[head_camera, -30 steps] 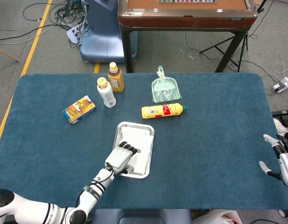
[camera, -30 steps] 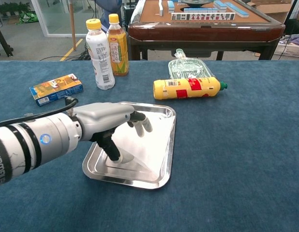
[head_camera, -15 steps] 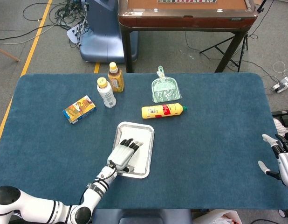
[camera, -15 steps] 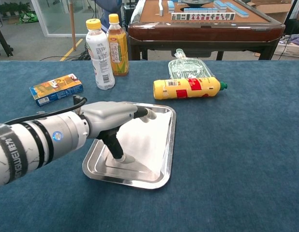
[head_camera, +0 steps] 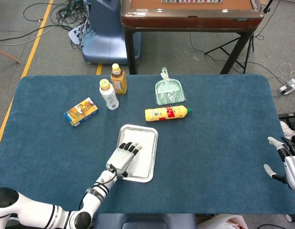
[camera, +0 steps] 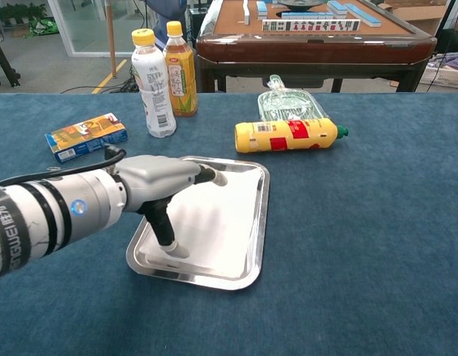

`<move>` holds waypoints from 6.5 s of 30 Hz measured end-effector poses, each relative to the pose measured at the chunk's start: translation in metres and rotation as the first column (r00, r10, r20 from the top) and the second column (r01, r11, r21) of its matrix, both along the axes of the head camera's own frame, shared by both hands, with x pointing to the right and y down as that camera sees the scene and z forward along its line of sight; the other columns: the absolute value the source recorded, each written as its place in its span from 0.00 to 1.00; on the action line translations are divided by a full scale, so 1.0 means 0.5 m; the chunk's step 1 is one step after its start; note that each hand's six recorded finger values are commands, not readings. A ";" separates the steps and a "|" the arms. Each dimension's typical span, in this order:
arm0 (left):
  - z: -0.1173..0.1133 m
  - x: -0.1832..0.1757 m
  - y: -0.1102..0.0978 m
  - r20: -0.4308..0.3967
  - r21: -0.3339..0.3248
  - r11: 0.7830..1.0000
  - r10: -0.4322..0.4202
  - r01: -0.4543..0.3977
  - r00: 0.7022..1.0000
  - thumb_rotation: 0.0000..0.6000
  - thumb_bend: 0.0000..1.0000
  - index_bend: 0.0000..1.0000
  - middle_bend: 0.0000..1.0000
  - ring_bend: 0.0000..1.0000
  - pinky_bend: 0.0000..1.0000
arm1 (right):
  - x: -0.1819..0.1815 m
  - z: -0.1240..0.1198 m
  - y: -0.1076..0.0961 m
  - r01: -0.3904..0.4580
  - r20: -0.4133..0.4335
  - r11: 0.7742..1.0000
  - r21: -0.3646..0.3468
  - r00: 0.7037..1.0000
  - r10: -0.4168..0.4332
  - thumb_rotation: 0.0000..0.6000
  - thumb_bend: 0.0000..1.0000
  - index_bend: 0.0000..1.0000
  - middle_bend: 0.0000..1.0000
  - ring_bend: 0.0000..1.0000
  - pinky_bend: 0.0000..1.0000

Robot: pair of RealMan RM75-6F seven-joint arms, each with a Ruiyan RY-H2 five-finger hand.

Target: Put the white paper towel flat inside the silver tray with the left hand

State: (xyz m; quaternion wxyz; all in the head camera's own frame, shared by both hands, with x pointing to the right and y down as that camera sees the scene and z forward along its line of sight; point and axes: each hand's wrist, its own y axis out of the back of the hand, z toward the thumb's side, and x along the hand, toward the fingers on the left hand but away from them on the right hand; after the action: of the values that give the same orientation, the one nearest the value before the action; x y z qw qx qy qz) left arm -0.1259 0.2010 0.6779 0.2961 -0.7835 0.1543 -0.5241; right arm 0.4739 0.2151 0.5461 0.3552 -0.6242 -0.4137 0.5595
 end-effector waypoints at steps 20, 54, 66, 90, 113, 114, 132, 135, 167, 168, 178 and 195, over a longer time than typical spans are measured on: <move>0.005 -0.062 -0.064 -0.070 0.007 0.986 -0.166 0.166 0.984 0.24 0.09 0.41 0.02 0.00 0.03 | -0.006 -0.003 0.001 0.003 0.006 1.000 0.005 1.000 -0.003 1.00 0.26 0.17 0.26 0.10 0.18; 0.079 0.032 -0.114 -0.211 -0.018 0.999 -0.034 0.031 0.977 0.00 0.02 0.24 0.00 0.00 0.00 | -0.009 -0.007 0.000 -0.001 -0.011 1.000 -0.001 1.000 0.001 1.00 0.26 0.17 0.26 0.10 0.18; 0.085 0.043 -0.135 -0.193 0.067 0.995 0.088 -0.077 0.977 0.13 0.02 0.22 0.47 0.35 0.22 | -0.006 -0.012 0.003 -0.008 -0.017 1.000 0.001 1.000 0.008 1.00 0.26 0.17 0.26 0.10 0.18; 0.107 0.041 -0.158 -0.103 0.049 0.987 0.158 -0.154 0.982 0.00 0.32 0.26 1.00 0.86 0.72 | -0.008 -0.009 0.001 -0.010 -0.020 1.000 0.003 1.000 0.010 1.00 0.26 0.18 0.26 0.10 0.18; 0.125 0.054 -0.151 0.091 0.071 0.961 0.262 -0.269 0.961 0.00 0.32 0.21 1.00 0.85 0.72 | -0.004 -0.008 0.002 -0.018 -0.016 1.000 0.010 1.000 0.018 1.00 0.26 0.18 0.26 0.10 0.18; 0.125 0.052 -0.152 0.102 0.077 0.958 0.266 -0.275 0.958 0.00 0.32 0.22 1.00 0.85 0.72 | -0.003 -0.008 0.003 -0.019 -0.016 1.000 0.010 1.000 0.019 1.00 0.26 0.18 0.26 0.10 0.18; 0.125 0.025 -0.157 0.201 0.090 0.954 0.262 -0.284 0.944 0.00 0.32 0.23 1.00 0.84 0.72 | -0.006 -0.008 0.003 -0.017 -0.013 1.000 0.013 1.000 0.017 1.00 0.26 0.18 0.26 0.10 0.18; 0.120 0.030 -0.153 0.188 0.094 0.955 0.262 -0.283 0.947 0.00 0.32 0.23 1.00 0.84 0.72 | -0.007 -0.009 0.002 -0.016 -0.013 1.000 0.015 1.000 0.016 1.00 0.26 0.18 0.26 0.10 0.18; 0.111 0.048 -0.150 0.194 0.122 0.953 0.251 -0.278 0.948 0.00 0.32 0.23 1.00 0.84 0.72 | 0.002 -0.013 0.008 -0.027 -0.013 0.999 0.019 1.000 0.027 1.00 0.26 0.18 0.26 0.10 0.18; 0.108 0.047 -0.152 0.191 0.125 0.954 0.247 -0.273 0.950 0.00 0.32 0.23 1.00 0.84 0.72 | 0.002 -0.013 0.007 -0.025 -0.013 1.000 0.019 1.000 0.026 1.00 0.26 0.18 0.26 0.10 0.18; 0.051 0.003 -0.185 0.129 0.187 0.970 0.134 -0.156 0.983 0.00 0.32 0.22 0.95 0.77 0.72 | -0.004 -0.016 0.001 -0.017 -0.012 1.000 0.023 1.000 0.017 1.00 0.26 0.18 0.26 0.10 0.18; -0.048 -0.204 -0.227 0.045 0.302 0.944 -0.151 0.130 0.988 0.00 0.31 0.19 0.50 0.37 0.51 | -0.020 -0.015 -0.008 0.008 -0.016 1.000 0.013 1.000 -0.008 1.00 0.26 0.18 0.26 0.10 0.18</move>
State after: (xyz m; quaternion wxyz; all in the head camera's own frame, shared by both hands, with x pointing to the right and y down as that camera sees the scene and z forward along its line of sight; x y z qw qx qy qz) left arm -0.2278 0.0877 0.6542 0.3779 -0.6986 0.2771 -0.5407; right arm 0.4640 0.2110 0.5386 0.3648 -0.6189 -0.4121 0.5604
